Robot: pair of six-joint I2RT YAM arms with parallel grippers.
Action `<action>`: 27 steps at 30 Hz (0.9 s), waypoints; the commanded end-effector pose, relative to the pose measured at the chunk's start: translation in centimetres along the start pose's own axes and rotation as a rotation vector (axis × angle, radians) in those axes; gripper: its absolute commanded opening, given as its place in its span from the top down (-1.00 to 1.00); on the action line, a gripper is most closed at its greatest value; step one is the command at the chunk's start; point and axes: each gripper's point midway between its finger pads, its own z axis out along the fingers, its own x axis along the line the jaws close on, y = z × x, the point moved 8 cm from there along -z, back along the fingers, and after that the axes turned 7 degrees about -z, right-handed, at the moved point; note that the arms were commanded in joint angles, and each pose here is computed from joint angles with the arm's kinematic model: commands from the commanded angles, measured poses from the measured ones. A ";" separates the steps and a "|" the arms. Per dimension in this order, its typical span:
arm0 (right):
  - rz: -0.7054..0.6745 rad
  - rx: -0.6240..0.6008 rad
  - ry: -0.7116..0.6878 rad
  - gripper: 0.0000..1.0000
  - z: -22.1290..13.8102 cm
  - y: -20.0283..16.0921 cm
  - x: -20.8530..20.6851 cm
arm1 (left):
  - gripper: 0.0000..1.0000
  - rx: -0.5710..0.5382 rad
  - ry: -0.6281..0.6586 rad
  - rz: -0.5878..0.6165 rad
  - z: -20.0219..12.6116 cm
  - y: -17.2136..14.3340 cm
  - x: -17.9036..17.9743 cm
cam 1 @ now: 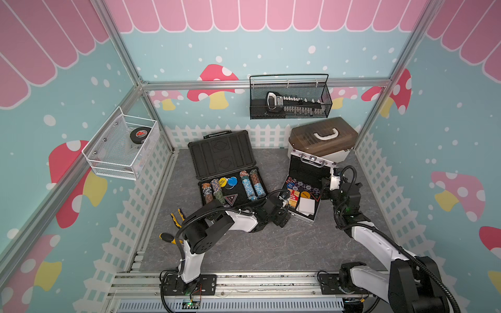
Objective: Close the poker set cases
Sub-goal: Move the poker set case to the center of the board, then close the lid of the poker set case.
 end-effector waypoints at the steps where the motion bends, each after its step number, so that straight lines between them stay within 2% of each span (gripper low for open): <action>1: -0.019 -0.022 -0.032 0.65 -0.4 0.6 -0.3 | -0.94 -0.026 -0.011 0.003 -0.4 0.1 0.2; 2: -0.021 -0.014 -0.049 0.60 -0.6 0.5 -0.4 | -0.94 -0.028 -0.011 0.002 -0.5 0.1 0.3; 6: -0.042 0.014 -0.150 0.22 -1.7 0.1 -1.3 | -0.94 -0.038 -0.009 -0.002 -0.9 -0.1 0.4; 14: -0.088 0.020 -0.197 -0.17 -2.4 0.4 -1.8 | -0.95 -0.069 -0.017 -0.018 -1.2 -0.2 0.7; 20: -0.106 0.011 -0.158 -0.19 -0.8 1.6 -1.5 | -0.94 -0.110 -0.037 -0.056 -1.9 0.0 1.5; 27: -0.116 -0.007 -0.209 -0.18 1.4 2.9 -2.1 | -0.94 -0.145 -0.050 -0.092 -2.4 0.1 2.5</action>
